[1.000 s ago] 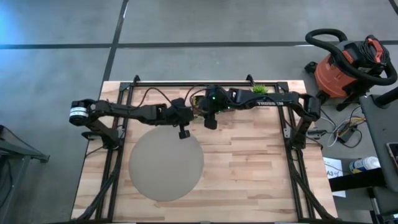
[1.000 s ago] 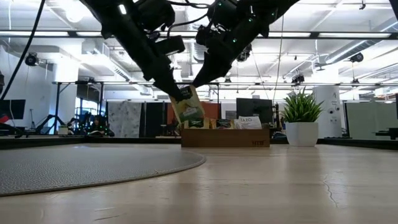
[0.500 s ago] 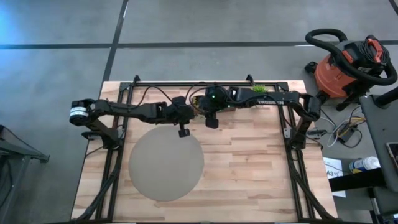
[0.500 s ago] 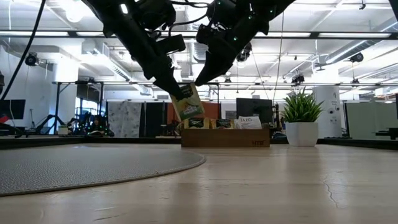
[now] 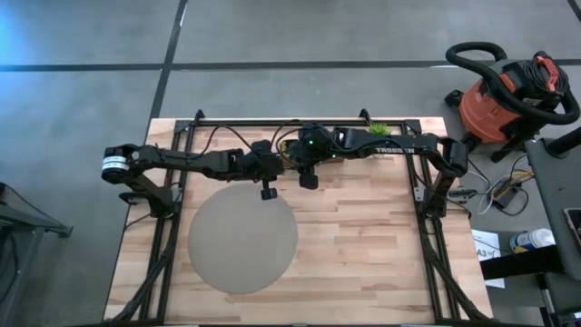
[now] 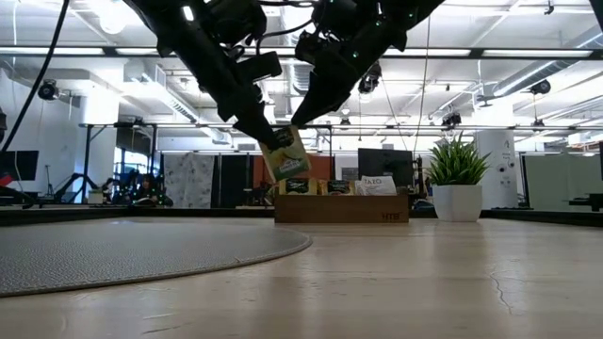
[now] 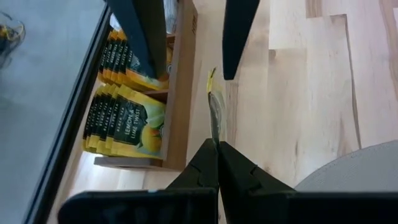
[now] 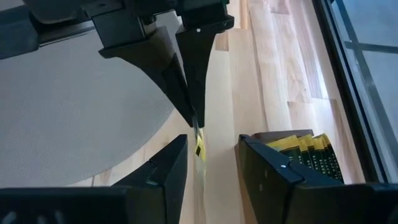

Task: Pick & Place Tea
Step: Put the yellow tea sachet into the left compartment of the wooden organizer

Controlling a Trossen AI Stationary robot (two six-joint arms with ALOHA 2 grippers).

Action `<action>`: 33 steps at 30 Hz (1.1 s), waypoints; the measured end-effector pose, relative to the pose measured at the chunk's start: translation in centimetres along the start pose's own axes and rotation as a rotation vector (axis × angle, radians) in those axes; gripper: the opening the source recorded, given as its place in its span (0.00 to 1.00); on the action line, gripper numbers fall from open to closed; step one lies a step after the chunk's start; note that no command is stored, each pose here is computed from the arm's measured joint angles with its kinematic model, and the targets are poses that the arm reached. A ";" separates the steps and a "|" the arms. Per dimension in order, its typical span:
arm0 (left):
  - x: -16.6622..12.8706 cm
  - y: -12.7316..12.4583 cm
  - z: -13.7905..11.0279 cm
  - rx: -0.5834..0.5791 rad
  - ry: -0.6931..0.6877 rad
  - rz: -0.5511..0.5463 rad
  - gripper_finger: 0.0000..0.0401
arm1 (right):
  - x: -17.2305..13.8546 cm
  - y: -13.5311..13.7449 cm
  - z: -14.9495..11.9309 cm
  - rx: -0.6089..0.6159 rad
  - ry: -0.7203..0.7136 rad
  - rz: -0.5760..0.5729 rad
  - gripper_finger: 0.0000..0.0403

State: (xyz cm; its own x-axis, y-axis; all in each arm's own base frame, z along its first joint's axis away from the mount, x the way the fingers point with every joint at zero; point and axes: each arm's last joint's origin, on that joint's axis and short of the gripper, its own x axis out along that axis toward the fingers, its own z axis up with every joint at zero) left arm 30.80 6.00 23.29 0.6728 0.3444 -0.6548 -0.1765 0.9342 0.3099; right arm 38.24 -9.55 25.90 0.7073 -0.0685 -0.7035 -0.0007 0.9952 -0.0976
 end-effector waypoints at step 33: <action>-0.1 1.8 1.0 0.115 -0.058 0.030 0.00 | 0.4 -0.5 -0.5 -0.047 -0.001 -0.074 0.23</action>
State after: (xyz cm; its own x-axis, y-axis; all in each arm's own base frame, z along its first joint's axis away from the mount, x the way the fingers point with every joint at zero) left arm 31.16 7.58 24.59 0.7095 0.3628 -0.6042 -0.1160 0.9057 0.4078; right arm 38.16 -10.15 25.29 0.7077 -0.1415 -0.6922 0.0182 0.9831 -0.1823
